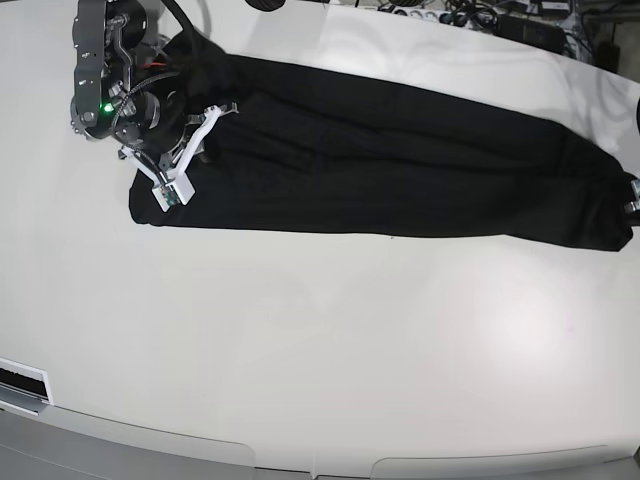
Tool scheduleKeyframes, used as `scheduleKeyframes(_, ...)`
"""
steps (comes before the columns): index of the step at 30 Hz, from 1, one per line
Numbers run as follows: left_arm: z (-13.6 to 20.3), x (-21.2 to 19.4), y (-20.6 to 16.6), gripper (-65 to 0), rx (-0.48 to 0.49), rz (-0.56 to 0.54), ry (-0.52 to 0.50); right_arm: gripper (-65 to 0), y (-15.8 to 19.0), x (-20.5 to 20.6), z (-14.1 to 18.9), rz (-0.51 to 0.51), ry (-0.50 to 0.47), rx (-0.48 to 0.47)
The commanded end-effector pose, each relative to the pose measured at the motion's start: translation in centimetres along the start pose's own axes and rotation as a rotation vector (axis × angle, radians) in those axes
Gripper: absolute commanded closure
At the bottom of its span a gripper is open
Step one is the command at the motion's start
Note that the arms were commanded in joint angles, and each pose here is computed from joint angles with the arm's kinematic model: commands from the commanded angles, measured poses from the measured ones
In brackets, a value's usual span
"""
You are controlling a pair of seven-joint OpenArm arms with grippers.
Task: Layout the t-shirt on the table in an organized manner, then fold the t-shirt properly
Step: 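Fold the strip end held by the left gripper toward the right gripper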
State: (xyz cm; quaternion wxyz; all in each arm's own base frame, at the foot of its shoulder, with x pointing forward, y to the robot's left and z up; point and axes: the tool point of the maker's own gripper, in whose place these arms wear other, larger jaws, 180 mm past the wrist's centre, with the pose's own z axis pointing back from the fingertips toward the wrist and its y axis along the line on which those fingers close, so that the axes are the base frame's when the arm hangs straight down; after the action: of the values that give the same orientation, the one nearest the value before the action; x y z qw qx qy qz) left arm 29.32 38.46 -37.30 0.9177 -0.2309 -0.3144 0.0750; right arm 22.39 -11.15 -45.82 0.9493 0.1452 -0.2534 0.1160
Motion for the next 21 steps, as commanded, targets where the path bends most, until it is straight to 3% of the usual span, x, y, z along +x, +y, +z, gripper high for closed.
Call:
scheduleKeyframes(1,1.0,2.3,-0.7,0.0,-0.03,-0.011,-0.054,0.0,-0.2,1.5,0.3,0.014,-0.045,0.001)
scheduleKeyframes(6,0.8,1.8,-4.0,0.0,-0.209,0.074,-0.029,0.0,0.0,1.8,0.3,0.027,-0.05,0.01)
scheduleKeyframes(9,0.7,1.0,-5.0,0.0,-0.229,0.04,0.034,0.0,0.0,2.0,0.3,0.026,-0.061,0.01)
scheduleKeyframes(21,-2.2,-0.3,-11.6,0.0,-0.38,-0.088,0.072,0.0,0.1,2.3,0.2,0.013,-0.078,0.007)
